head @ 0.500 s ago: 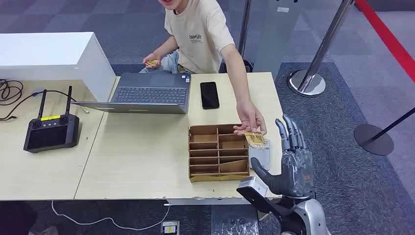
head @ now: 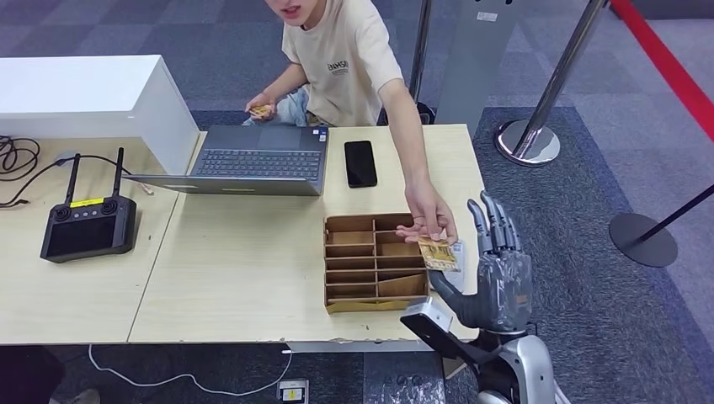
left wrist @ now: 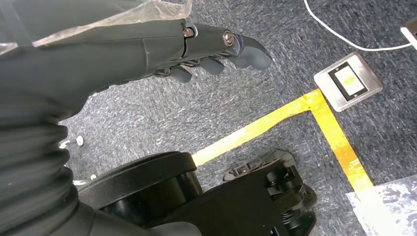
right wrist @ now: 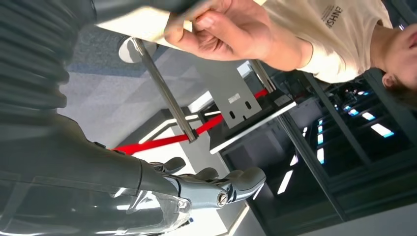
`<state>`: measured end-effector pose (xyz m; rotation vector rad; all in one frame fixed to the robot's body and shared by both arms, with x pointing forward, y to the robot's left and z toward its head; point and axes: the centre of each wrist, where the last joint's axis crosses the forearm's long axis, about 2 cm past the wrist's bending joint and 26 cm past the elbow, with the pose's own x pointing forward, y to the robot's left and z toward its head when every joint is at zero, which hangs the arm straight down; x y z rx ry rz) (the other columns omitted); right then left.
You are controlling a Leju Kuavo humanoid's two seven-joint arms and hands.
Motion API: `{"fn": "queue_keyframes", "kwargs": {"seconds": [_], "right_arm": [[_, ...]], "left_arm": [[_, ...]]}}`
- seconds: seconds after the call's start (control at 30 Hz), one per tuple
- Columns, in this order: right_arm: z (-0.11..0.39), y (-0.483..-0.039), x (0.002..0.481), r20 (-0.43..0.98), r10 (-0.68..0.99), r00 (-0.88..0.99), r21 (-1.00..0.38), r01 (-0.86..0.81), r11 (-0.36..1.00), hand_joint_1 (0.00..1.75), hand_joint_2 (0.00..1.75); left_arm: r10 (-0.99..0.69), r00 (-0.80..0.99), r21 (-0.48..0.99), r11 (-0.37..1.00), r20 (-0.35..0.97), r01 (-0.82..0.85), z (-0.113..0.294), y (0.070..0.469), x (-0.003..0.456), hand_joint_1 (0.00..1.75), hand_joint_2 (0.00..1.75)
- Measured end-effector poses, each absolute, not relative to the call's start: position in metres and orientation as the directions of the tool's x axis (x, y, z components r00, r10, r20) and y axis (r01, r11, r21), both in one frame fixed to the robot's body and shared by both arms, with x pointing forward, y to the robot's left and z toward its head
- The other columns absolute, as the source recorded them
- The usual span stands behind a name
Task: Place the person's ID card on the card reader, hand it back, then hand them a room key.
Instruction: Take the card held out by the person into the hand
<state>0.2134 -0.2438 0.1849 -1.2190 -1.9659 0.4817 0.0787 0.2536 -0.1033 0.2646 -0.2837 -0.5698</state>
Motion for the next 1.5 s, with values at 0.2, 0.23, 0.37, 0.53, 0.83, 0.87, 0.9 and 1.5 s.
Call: {"fn": "queue_keyframes", "kwargs": {"seconds": [0.2, 0.23, 0.37, 0.53, 0.83, 0.87, 0.9, 1.5], "right_arm": [[0.181, -0.244, 0.215, 0.405, 0.878, -0.257, -0.667, 0.573, 0.475, 1.75, 1.75], [0.18, -0.244, 0.215, 0.405, 0.878, -0.256, -0.669, 0.571, 0.475, 1.75, 1.75], [0.178, -0.243, 0.215, 0.406, 0.877, -0.256, -0.675, 0.563, 0.477, 1.75, 1.75], [0.178, -0.242, 0.215, 0.409, 0.874, -0.262, -0.675, 0.558, 0.483, 1.75, 1.75], [0.174, -0.242, 0.215, 0.413, 0.872, -0.263, -0.684, 0.542, 0.488, 1.75, 1.75], [0.174, -0.242, 0.215, 0.413, 0.872, -0.263, -0.685, 0.541, 0.488, 1.75, 1.75], [0.174, -0.242, 0.215, 0.414, 0.872, -0.263, -0.686, 0.539, 0.488, 1.75, 1.75], [0.189, -0.292, 0.233, 0.626, 0.719, -0.303, -0.531, 0.509, 0.677, 1.75, 1.75]], "left_arm": [[-0.562, 0.805, 0.321, 0.81, 0.19, 0.49, -0.103, 0.253, 0.079, 0.0, 1.75], [-0.562, 0.805, 0.321, 0.81, 0.19, 0.49, -0.103, 0.253, 0.079, 0.0, 1.75], [-0.562, 0.805, 0.321, 0.811, 0.191, 0.49, -0.103, 0.253, 0.079, 0.0, 1.75], [-0.562, 0.805, 0.322, 0.811, 0.191, 0.489, -0.103, 0.253, 0.079, 0.0, 1.75], [-0.561, 0.805, 0.323, 0.811, 0.191, 0.488, -0.103, 0.253, 0.079, 0.0, 1.75], [-0.561, 0.805, 0.323, 0.811, 0.191, 0.488, -0.103, 0.253, 0.079, 0.0, 1.75], [-0.561, 0.805, 0.323, 0.811, 0.191, 0.488, -0.103, 0.253, 0.079, 0.0, 1.75], [-0.579, 0.798, 0.305, 0.8, 0.168, 0.517, -0.104, 0.253, 0.077, 0.0, 1.75]]}}
